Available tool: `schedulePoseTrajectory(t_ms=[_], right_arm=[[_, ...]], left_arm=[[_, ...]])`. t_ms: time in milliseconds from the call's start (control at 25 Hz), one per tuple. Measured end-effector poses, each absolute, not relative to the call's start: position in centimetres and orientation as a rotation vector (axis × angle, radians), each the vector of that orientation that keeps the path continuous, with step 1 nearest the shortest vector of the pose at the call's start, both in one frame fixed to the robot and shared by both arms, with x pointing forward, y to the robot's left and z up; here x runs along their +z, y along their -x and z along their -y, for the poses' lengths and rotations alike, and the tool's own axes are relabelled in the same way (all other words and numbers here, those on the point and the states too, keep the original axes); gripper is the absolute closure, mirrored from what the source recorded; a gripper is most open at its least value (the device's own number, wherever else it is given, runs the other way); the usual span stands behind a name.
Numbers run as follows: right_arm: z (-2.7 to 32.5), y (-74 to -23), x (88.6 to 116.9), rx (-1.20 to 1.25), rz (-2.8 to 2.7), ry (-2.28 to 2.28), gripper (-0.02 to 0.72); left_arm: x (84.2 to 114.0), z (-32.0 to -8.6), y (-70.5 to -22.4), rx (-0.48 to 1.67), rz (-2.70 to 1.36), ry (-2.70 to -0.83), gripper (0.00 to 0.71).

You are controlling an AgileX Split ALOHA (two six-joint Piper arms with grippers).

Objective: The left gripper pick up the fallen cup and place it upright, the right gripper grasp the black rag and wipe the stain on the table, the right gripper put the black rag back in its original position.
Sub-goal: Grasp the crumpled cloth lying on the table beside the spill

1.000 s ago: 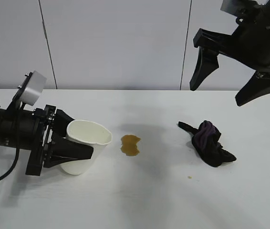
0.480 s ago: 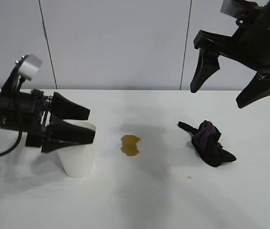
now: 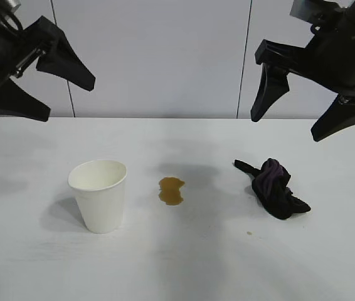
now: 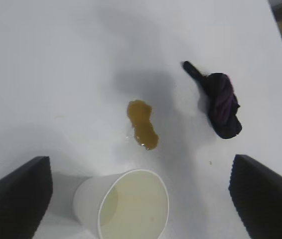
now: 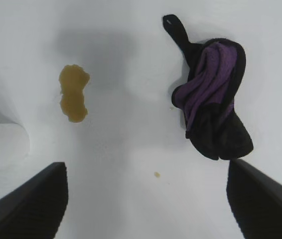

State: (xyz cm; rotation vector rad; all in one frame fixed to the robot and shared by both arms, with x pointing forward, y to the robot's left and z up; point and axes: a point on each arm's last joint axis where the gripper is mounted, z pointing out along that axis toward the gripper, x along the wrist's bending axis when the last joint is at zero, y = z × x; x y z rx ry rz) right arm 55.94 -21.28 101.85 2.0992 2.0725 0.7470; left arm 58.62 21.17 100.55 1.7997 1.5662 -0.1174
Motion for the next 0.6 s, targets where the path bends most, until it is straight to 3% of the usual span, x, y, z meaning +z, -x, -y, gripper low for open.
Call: schedulePoseTrajectory(t_ms=[240, 600], right_arm=[[22.0, -56.6, 101.0, 0.657, -2.048, -2.030, 0.102], [22.0, -59.9, 95.5, 0.458, -2.052, -2.072, 0.108]], left_arm=[[101.5, -21.8, -59.0, -0.110, -1.726, -1.800, 0.017], [101.5, -21.7, -58.9, -0.130, -1.735, -1.807, 0.017]])
